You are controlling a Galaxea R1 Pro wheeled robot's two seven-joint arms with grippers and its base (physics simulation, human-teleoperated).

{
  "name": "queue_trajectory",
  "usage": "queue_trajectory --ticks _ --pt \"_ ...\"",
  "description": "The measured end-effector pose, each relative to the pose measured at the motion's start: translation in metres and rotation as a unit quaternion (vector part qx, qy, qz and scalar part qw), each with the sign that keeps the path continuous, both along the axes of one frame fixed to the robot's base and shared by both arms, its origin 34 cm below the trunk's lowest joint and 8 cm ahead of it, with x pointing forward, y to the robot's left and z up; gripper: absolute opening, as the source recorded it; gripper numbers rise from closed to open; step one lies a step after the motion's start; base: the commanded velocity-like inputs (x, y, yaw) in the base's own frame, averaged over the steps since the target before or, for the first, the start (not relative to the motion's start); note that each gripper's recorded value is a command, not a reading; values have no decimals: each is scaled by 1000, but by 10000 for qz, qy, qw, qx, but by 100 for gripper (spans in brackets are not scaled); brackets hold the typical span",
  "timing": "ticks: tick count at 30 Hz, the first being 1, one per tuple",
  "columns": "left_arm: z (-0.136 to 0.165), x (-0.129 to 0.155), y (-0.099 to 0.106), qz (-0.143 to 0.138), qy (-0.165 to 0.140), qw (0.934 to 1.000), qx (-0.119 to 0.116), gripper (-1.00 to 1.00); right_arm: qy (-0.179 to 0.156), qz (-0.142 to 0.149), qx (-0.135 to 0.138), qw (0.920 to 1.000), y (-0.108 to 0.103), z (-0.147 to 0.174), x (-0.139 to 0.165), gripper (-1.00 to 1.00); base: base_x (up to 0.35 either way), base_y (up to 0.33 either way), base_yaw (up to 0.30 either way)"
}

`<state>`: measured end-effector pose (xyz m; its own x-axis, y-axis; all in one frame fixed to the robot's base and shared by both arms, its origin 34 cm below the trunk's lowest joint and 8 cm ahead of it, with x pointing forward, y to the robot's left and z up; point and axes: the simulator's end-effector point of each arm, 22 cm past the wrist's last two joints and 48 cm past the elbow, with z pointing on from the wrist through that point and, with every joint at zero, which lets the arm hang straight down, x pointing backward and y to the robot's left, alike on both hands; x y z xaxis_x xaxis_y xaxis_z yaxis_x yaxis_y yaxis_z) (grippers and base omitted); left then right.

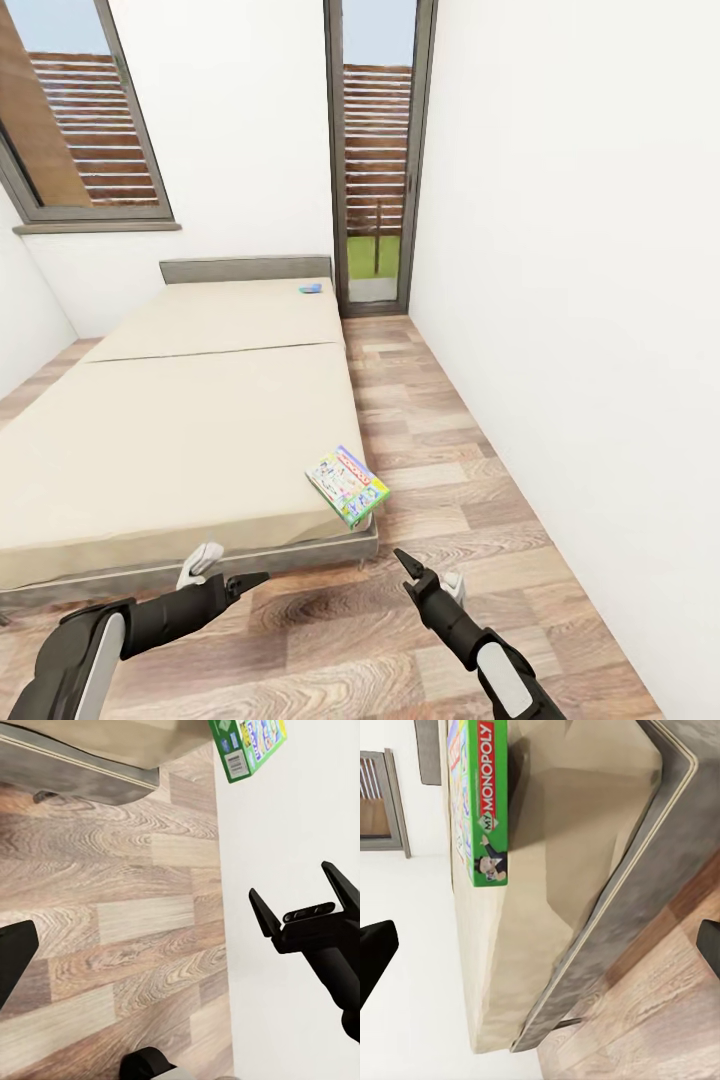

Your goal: Put all the toys in the child's room - the three board games (two on the bed and one on the table), the two jigsaw puzzles on the table, and the tennis ball on the table - inside the toy box on the table in the child's room.

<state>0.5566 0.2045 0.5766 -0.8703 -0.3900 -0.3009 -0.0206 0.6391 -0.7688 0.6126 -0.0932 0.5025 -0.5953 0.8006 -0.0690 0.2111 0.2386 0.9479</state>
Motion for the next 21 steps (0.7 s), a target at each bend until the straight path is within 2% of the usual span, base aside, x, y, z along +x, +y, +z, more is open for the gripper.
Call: queue_trajectory --ticks 9,21 --pt "0 0 0 0 -1 10000 -1 100 -2 3 12 10000 2 1 0 100 131 71 0" --pt "0 0 0 5 -1 10000 -2 100 -5 5 18 10000 3 1 0 100 43 23 0"
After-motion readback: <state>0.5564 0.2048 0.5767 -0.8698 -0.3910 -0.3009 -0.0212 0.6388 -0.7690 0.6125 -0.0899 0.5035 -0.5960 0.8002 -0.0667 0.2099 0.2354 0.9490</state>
